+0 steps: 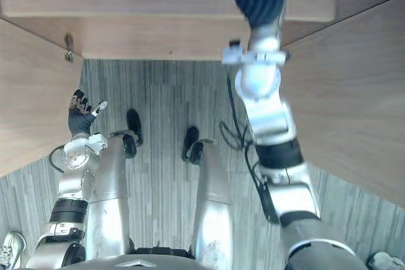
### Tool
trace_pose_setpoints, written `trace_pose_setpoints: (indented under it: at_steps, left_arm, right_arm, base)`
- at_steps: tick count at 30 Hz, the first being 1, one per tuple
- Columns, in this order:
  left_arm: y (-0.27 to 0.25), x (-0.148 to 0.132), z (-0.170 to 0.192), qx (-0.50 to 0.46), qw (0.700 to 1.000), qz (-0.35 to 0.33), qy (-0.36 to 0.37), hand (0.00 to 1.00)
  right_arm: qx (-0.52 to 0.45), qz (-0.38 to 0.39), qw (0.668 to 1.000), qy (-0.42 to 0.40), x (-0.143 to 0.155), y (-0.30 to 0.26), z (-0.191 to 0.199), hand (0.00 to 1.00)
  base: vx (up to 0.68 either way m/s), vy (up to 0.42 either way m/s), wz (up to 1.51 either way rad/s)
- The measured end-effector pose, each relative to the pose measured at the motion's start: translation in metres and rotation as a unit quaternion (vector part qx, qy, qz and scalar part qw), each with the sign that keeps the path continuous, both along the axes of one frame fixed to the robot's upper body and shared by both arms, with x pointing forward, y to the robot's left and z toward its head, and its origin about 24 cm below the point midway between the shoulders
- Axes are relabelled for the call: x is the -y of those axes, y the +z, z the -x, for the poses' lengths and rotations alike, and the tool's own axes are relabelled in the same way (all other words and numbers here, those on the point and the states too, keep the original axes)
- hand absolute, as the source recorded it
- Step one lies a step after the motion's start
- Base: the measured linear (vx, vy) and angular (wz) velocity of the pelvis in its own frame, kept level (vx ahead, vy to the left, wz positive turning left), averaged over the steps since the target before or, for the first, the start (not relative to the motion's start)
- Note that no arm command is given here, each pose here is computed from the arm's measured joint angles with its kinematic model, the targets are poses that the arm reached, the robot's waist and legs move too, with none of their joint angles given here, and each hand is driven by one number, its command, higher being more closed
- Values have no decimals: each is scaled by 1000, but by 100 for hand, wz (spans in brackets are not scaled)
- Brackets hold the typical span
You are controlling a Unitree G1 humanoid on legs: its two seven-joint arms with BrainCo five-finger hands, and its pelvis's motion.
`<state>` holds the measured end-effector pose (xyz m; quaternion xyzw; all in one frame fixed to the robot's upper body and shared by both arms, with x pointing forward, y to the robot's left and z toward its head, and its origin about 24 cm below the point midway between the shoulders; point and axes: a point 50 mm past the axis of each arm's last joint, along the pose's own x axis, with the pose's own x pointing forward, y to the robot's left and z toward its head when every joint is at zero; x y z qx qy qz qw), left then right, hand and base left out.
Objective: Walk over to the cabinet, pick up the folder, carry it to the office cabinet, place the folder inside the office cabinet, then close the office cabinet door
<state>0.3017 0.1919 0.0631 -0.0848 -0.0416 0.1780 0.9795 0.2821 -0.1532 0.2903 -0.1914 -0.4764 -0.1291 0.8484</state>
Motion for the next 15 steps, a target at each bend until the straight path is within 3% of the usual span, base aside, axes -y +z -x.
trace_pose_setpoints:
  at_steps: [8,15]
  left_arm:
    - [-37,-4,26,-79,996,-49,-9,0]
    - [-83,8,59,-172,981,-69,-53,0]
  right_arm:
    - [-148,1,987,64,-17,-103,36,100]
    - [-329,-35,941,77,-21,-189,69,100]
  base:
    - [85,28,-12]
    - [128,60,-3]
